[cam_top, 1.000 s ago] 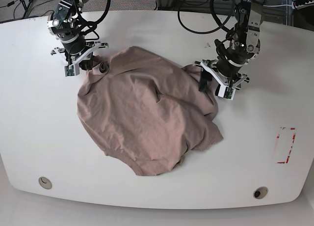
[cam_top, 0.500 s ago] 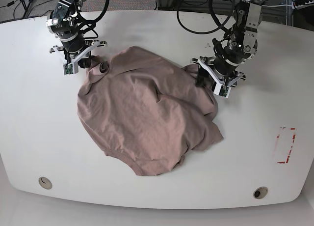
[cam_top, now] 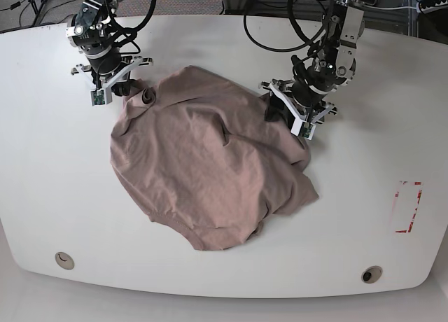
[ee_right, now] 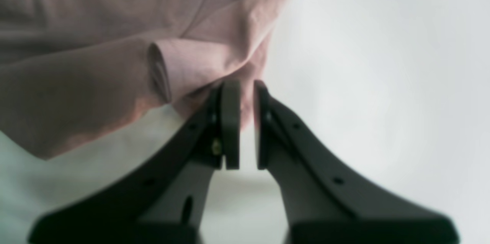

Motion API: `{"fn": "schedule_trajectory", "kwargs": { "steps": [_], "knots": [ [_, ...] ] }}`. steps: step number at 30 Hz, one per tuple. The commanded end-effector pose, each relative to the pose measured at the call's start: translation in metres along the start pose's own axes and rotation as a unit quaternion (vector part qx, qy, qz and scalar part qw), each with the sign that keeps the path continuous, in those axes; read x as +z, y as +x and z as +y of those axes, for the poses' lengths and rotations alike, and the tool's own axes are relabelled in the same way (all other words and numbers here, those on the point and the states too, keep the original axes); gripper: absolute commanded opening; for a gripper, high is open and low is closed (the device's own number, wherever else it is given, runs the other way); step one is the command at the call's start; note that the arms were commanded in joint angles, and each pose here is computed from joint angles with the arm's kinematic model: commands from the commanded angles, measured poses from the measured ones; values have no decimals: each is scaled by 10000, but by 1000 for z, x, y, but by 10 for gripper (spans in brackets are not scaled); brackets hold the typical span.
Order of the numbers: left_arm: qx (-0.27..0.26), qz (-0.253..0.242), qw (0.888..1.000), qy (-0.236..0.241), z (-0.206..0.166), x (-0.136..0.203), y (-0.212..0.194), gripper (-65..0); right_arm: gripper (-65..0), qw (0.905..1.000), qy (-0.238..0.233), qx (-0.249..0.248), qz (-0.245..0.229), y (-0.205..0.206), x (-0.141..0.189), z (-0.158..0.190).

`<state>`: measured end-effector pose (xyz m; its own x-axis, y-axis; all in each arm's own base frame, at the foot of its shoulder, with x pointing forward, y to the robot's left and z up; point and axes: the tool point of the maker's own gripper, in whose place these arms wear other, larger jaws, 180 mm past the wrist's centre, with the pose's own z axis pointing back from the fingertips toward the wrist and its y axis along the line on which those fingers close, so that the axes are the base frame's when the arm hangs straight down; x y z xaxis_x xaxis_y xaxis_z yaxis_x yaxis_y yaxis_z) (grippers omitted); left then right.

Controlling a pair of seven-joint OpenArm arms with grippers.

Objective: Fold the T-shirt properly

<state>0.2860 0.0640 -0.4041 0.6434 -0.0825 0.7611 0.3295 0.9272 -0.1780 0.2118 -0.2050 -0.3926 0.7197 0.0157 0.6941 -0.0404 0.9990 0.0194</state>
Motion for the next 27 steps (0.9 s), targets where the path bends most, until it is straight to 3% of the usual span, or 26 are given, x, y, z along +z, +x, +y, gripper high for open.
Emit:
{"fn": "schedule_trajectory", "kwargs": {
  "steps": [1,9,21,25,27],
  "knots": [
    [39,-266,9996,-41,-2,0,16,-319,-594,9998,-3,73,-167,9,3,-2],
    [25,-390,9986,350,30,15,22,-316,-595,9998,24,54,-176,9,2,0],
    [-33,-306,9994,146,15,13,15,-313,-598,9998,23,68,-199,10,3,0],
    [-96,-274,9996,71,9,12,14,-342,-598,9997,38,58,-225,12,3,1],
    [-143,-258,9996,-20,2,10,14,-397,-599,9998,45,50,-207,11,3,1]
  ]
}}
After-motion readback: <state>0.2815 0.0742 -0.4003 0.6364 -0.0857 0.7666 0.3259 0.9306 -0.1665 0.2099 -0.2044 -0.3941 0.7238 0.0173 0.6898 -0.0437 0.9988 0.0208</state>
